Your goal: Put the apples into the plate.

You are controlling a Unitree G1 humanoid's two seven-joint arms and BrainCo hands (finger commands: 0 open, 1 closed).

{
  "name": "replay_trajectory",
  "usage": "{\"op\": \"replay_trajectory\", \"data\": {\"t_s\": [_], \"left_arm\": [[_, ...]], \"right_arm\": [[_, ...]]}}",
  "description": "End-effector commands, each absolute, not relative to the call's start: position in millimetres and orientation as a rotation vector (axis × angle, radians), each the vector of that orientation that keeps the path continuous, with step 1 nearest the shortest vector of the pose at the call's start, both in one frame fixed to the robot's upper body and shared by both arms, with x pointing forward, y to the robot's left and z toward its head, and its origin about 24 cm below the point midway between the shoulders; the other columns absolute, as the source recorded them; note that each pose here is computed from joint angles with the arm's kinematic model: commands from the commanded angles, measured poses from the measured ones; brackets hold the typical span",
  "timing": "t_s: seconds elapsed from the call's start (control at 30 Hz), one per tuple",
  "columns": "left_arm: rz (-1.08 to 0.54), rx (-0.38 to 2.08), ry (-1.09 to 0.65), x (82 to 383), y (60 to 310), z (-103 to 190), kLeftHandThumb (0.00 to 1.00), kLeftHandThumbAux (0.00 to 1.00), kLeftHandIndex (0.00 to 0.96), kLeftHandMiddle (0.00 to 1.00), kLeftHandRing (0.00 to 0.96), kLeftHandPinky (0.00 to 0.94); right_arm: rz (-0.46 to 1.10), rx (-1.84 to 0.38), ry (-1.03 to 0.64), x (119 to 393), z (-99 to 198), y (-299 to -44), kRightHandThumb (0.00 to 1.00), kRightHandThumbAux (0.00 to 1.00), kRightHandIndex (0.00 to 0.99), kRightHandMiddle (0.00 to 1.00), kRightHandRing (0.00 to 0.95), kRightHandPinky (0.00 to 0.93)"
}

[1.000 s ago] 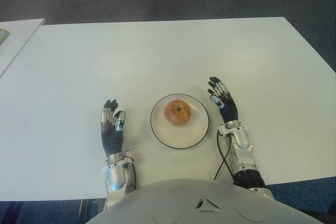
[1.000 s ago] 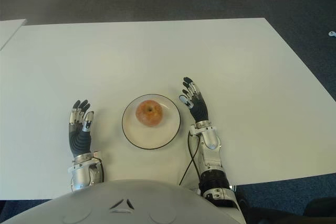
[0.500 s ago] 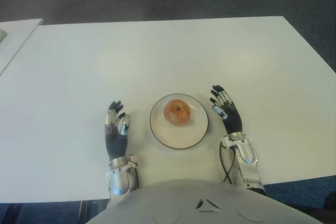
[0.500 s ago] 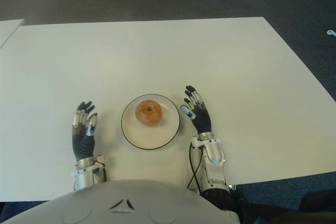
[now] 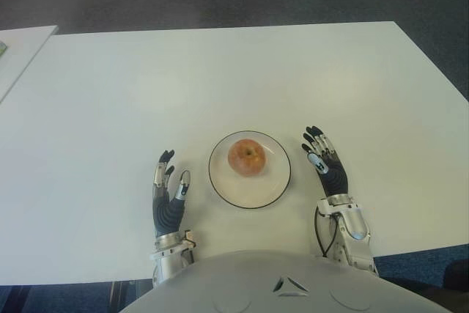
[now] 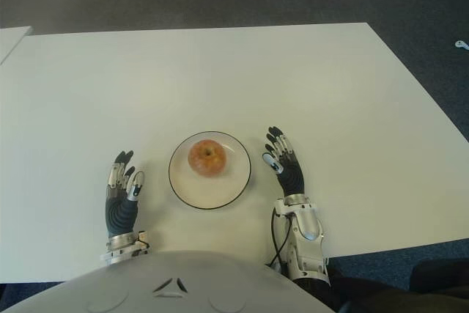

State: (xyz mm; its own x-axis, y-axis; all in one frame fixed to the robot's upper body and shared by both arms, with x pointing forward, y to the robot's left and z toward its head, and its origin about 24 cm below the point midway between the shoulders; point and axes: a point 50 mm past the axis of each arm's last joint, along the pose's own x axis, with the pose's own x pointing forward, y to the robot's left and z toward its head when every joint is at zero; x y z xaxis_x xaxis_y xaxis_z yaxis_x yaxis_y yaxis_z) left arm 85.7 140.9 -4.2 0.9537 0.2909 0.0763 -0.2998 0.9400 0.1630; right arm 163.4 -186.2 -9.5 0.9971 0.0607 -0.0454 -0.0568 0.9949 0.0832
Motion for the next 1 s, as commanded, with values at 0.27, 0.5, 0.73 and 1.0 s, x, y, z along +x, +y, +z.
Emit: {"op": "replay_trajectory", "data": {"t_s": [0.27,0.5,0.73,1.0], "left_arm": [[0.304,0.175,-0.006,72.7,136.2,1.3,0.015,0.368,0.000,0.000,0.000,0.000],[0.279,0.181,-0.002,72.9,138.3,1.3,0.017,0.370,0.000,0.000,0.000,0.000],[0.221,0.159,0.020,74.1,138.7,-1.3,0.016,0.380,0.000,0.000,0.000,0.000],[0.187,0.129,0.043,75.6,140.5,-2.5,0.006,0.383,0.000,0.000,0.000,0.000]], "right_arm": [[0.090,0.076,0.083,153.9,-6.1,-190.1,0.181,0.516,0.000,0.000,0.000,0.000],[0.101,0.068,0.096,155.2,-7.4,-189.0,0.190,0.528,0.000,0.000,0.000,0.000],[0.105,0.063,0.097,161.6,-7.9,-189.0,0.203,0.522,0.000,0.000,0.000,0.000],[0.125,0.019,0.102,167.5,-8.0,-191.9,0.203,0.534,0.000,0.000,0.000,0.000]]}}
